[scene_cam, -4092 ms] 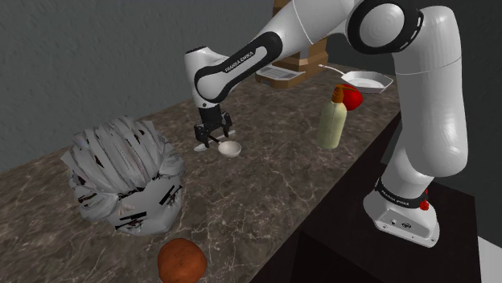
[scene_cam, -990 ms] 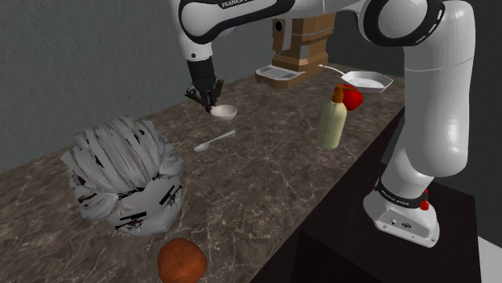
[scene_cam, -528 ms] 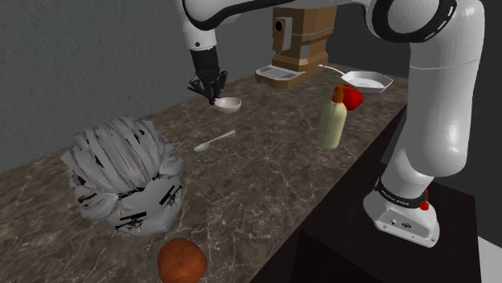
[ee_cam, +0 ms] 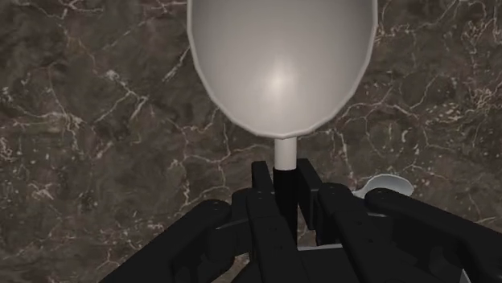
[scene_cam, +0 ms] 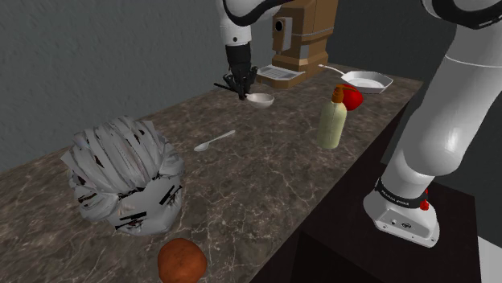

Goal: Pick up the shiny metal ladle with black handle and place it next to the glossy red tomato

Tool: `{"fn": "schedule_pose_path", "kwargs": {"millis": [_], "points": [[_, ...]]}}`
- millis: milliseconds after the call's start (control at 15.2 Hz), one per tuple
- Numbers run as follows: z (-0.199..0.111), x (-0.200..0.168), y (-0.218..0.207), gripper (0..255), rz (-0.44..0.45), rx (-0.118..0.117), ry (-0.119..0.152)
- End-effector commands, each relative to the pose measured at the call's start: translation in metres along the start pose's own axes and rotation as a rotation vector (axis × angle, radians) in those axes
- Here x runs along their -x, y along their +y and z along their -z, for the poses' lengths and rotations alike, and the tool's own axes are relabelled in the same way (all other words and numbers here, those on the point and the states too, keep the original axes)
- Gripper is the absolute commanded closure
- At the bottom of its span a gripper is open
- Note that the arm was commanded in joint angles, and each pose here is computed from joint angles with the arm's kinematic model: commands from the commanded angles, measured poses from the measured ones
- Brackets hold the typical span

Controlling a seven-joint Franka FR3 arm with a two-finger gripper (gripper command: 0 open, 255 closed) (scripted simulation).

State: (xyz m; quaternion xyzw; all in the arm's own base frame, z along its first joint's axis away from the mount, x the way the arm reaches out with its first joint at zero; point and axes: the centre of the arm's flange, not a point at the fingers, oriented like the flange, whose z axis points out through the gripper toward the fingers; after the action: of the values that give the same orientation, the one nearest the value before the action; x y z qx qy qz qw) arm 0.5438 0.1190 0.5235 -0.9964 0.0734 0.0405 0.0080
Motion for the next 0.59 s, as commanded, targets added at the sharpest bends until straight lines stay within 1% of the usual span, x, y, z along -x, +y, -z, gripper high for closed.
{"fn": "schedule_pose_path", "kwargs": {"millis": [0, 528], "points": [[-0.002, 0.014, 0.02, 255, 0.001, -0.001, 0.0], [-0.006, 0.071, 0.109, 255, 0.001, -0.001, 0.0]]}}
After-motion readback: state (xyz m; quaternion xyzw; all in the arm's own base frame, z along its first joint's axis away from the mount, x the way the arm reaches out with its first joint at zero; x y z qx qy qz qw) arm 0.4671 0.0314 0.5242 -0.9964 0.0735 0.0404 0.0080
